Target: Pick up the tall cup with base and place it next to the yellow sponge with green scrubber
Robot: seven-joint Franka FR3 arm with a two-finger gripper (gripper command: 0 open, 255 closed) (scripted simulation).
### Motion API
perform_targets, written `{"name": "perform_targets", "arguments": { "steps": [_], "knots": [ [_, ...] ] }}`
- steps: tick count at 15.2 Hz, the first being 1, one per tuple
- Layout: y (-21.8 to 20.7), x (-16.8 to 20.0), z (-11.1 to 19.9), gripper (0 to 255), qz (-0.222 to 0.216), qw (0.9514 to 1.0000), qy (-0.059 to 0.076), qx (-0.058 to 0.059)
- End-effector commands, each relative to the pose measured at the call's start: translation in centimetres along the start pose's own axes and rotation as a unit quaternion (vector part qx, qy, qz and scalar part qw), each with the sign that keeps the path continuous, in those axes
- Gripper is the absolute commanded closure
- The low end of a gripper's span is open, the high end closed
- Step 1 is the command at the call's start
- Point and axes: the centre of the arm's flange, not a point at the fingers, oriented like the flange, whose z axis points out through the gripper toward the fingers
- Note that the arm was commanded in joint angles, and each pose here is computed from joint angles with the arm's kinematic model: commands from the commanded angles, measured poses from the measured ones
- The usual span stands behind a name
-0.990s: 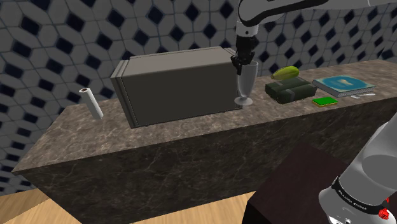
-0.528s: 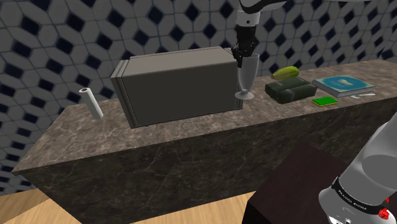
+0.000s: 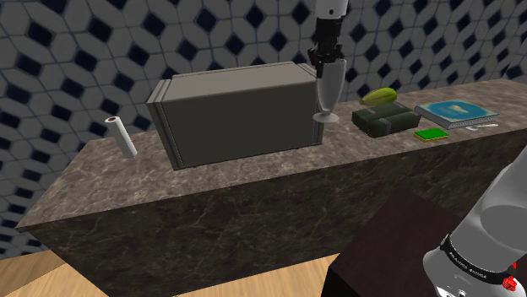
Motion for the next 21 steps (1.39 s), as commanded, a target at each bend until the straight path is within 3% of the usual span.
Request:
{"name": "perform_targets", "arguments": {
  "steps": [1,11,21],
  "knots": [
    [0.0,-0.1,-1.2,255,0.000,1.0000,0.000,0.000],
    [0.0,0.1,-6.0,255,0.000,1.0000,0.000,0.000],
    [12.5,-4.4,-6.2,255,0.000,1.0000,0.000,0.000]
  ]
}}
